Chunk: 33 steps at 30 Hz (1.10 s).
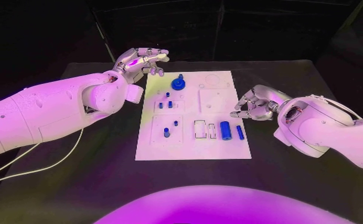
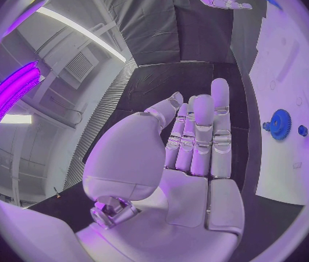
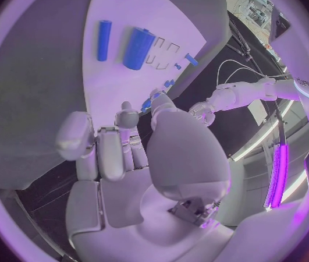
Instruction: Assemble the parts on the task board
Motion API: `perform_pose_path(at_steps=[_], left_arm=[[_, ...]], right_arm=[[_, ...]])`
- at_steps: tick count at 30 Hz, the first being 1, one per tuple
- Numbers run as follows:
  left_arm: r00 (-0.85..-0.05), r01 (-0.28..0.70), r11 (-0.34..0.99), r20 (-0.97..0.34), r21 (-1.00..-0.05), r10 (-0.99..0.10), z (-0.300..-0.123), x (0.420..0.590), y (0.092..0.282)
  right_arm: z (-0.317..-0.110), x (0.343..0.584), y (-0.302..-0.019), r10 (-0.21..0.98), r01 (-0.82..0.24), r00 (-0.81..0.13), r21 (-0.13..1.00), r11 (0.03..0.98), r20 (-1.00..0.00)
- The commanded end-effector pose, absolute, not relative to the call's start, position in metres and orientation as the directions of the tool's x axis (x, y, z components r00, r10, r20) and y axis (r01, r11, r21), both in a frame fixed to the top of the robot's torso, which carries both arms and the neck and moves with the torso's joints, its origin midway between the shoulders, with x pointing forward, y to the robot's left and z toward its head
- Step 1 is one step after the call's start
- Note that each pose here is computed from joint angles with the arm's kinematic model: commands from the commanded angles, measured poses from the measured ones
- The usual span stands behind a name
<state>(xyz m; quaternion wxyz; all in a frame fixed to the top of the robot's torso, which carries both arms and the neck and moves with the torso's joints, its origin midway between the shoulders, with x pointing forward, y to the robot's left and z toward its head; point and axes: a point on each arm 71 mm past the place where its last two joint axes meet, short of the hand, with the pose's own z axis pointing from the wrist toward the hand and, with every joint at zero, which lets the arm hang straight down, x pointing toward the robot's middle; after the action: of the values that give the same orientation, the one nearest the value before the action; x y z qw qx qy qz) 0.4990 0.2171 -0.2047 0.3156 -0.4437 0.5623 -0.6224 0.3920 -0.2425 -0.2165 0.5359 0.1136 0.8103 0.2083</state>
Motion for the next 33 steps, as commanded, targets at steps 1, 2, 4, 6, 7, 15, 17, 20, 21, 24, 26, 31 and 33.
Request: perform_pose_path(at_steps=[1, 2, 4, 6, 7, 15, 17, 20, 21, 24, 26, 31, 33], left_arm=[[-0.416, -0.101, -0.177, 0.203, -0.979, -0.886, -0.203, 0.499, 0.217], [-0.416, -0.101, -0.177, 0.203, -0.979, -0.886, -0.203, 0.499, 0.217], [-0.416, -0.102, -0.177, 0.203, -0.979, -0.886, -0.203, 0.499, 0.217], [-0.418, -0.102, -0.177, 0.204, -0.979, -0.885, -0.203, 0.499, 0.216], [-0.418, -0.102, -0.177, 0.204, -0.979, -0.885, -0.203, 0.499, 0.216], [-0.420, -0.105, -0.177, 0.205, -0.979, -0.884, -0.203, 0.498, 0.216], [-0.421, -0.107, -0.177, 0.206, -0.978, -0.883, -0.203, 0.498, 0.216], [-0.423, -0.109, -0.177, 0.207, -0.978, -0.882, -0.203, 0.498, 0.216], [-0.423, -0.110, -0.177, 0.207, -0.978, -0.882, -0.203, 0.498, 0.216], [-0.423, -0.111, -0.177, 0.207, -0.978, -0.882, -0.203, 0.498, 0.216], [-0.424, -0.112, -0.176, 0.207, -0.978, -0.882, -0.203, 0.498, 0.217], [-0.426, -0.114, -0.176, 0.208, -0.978, -0.881, -0.204, 0.498, 0.217], [-0.427, -0.116, -0.176, 0.209, -0.978, -0.880, -0.204, 0.498, 0.216]], right_arm=[[-0.221, 0.391, -0.244, 0.383, 0.015, -0.398, 0.411, 0.912, -0.834], [-0.223, 0.391, -0.243, 0.376, 0.013, -0.403, 0.406, 0.914, -0.835], [-0.226, 0.389, -0.240, 0.362, 0.003, -0.412, 0.396, 0.918, -0.836], [-0.230, 0.388, -0.235, 0.350, -0.007, -0.422, 0.389, 0.921, -0.836], [-0.232, 0.387, -0.233, 0.347, -0.010, -0.429, 0.389, 0.921, -0.834], [-0.242, 0.384, -0.221, 0.331, -0.023, -0.466, 0.385, 0.923, -0.821], [-0.244, 0.383, -0.219, 0.318, -0.028, -0.476, 0.376, 0.926, -0.820], [-0.245, 0.382, -0.218, 0.294, -0.040, -0.480, 0.355, 0.934, -0.826], [-0.245, 0.382, -0.218, 0.285, -0.044, -0.478, 0.347, 0.937, -0.831], [-0.245, 0.382, -0.219, 0.265, -0.055, -0.472, 0.328, 0.943, -0.841], [-0.246, 0.382, -0.220, 0.250, -0.061, -0.468, 0.313, 0.948, -0.848], [-0.246, 0.383, -0.220, 0.218, -0.078, -0.459, 0.284, 0.956, -0.861], [-0.246, 0.384, -0.219, 0.205, -0.086, -0.460, 0.273, 0.958, -0.864]])
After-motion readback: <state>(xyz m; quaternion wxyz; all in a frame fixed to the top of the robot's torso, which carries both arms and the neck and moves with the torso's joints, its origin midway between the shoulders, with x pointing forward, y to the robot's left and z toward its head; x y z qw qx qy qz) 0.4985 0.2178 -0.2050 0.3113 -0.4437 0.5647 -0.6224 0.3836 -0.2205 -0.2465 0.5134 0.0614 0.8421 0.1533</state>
